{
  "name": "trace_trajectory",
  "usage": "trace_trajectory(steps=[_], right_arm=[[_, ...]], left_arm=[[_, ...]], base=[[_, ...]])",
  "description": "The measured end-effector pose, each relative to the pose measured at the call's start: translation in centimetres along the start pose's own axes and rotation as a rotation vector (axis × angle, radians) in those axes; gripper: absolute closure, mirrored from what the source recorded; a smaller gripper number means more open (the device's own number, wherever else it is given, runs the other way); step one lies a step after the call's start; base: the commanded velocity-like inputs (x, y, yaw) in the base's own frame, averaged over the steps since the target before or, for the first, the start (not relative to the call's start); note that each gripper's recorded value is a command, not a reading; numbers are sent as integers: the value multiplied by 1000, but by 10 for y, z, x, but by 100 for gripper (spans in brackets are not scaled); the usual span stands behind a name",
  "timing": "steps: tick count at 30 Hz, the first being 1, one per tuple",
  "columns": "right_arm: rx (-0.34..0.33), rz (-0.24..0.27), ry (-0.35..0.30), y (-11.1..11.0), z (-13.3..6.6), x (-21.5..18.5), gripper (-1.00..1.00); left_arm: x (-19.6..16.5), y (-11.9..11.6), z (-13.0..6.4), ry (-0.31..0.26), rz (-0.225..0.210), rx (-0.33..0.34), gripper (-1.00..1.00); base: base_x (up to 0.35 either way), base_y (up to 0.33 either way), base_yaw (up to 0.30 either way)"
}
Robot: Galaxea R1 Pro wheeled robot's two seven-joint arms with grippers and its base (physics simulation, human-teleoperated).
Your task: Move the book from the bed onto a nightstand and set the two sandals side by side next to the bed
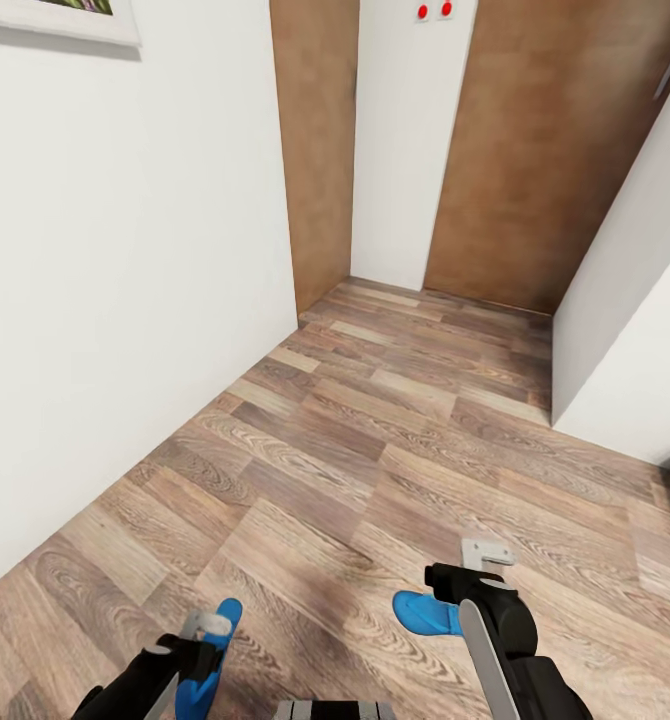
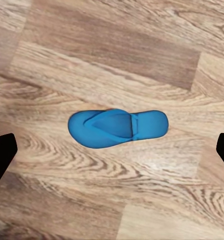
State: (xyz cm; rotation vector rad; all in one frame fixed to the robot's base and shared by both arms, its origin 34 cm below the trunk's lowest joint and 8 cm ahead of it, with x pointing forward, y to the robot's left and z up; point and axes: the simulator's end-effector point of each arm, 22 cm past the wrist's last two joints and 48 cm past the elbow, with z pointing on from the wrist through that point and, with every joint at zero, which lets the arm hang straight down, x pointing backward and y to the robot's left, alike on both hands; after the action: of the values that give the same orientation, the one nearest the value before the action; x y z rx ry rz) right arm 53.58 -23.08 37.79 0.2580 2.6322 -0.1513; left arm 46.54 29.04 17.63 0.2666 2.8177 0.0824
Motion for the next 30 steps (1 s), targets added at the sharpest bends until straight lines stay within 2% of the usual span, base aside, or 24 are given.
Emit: trace_trajectory(steps=[8,19,24,30], right_arm=[[3,-3,17,0,17,17,-100],[13,-14,78,-1,38,41,-100],[18,-18,106,-2,46,51,-100],[22,-21,134,-2,57,64,-100]], left_arm=[[2,-4,17,-40,26,22,-100],[26,-9,33,-2,25,35,-100],[36,6,40,-1,23,20,-100],[52,9,48,27,21,18,-100]], base=[[0,0,0],[0,0,0],[0,0,0],[0,0,0]])
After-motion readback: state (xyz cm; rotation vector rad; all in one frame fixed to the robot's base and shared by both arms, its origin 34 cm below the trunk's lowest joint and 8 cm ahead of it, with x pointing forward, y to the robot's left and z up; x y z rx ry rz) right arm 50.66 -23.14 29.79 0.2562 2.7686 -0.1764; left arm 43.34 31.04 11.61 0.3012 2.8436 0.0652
